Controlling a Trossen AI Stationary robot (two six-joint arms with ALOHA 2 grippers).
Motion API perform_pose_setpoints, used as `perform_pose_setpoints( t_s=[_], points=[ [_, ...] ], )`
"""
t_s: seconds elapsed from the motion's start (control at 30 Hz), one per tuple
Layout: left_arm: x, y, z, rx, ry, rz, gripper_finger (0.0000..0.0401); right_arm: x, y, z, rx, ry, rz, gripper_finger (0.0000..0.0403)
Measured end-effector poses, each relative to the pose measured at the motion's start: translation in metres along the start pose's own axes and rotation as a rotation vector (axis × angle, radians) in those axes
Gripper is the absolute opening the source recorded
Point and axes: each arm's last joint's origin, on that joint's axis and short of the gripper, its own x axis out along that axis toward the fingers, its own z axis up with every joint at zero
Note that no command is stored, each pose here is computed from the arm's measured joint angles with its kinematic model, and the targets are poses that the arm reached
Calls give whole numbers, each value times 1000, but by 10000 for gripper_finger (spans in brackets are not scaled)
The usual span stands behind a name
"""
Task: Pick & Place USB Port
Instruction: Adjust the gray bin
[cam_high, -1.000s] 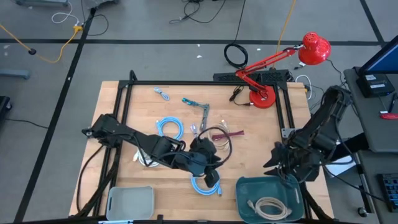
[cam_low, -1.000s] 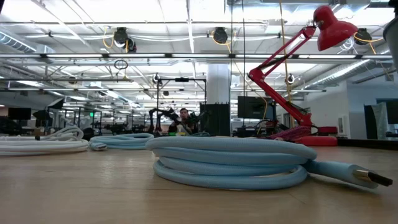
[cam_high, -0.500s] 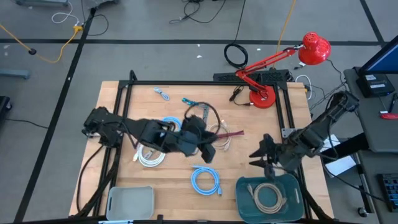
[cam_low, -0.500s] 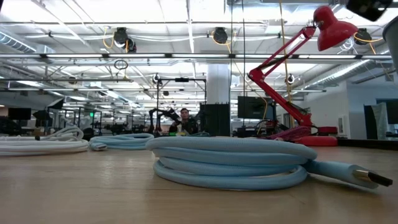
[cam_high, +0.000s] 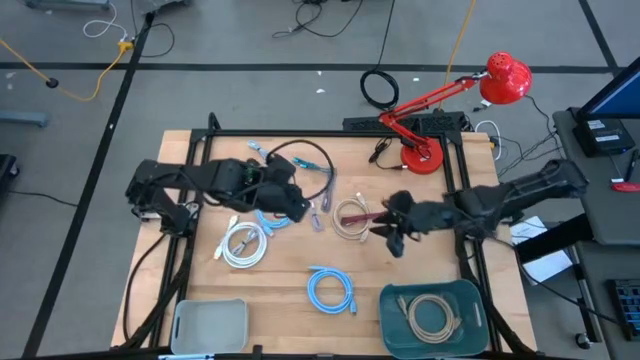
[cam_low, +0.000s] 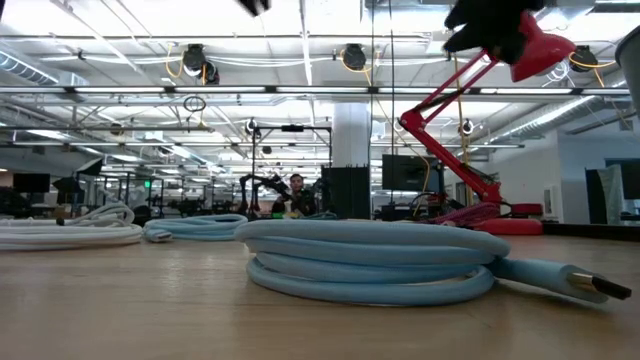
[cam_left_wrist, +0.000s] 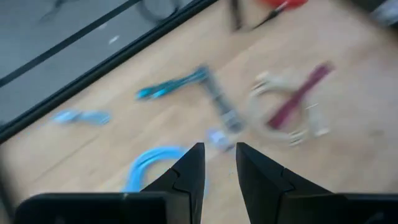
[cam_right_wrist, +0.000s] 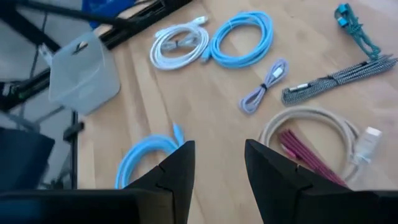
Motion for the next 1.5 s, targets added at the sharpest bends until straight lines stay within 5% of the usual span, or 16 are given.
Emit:
perform_pose_setpoints(
  t_s=[0.1, 0.57, 0.83, 1.0, 1.1, 1.2, 1.37, 1.5],
  points=[
    [6, 15, 2, -30, 53, 101, 92, 18, -6, 11, 57, -16, 21, 140],
    [54, 63, 4, -108, 195, 232, 92, 68, -28, 37, 147, -101, 59, 144],
    [104, 91, -12, -396, 236, 175, 93, 66, -32, 47, 132, -112, 74, 144],
    [127, 89, -2, -604, 268, -53, 93, 53, -28, 52, 119, -124, 110, 144],
    [127, 78, 12, -494, 303, -364, 93, 46, -26, 53, 106, -120, 152, 144],
    [124, 65, 19, -404, 252, -522, 93, 36, -24, 55, 83, -122, 198, 144],
    [126, 62, 20, -566, 224, -468, 93, 16, -24, 55, 36, -116, 229, 144],
    [127, 62, 20, -560, 210, -458, 93, 4, -27, 51, 1, -91, 206, 144]
  ],
)
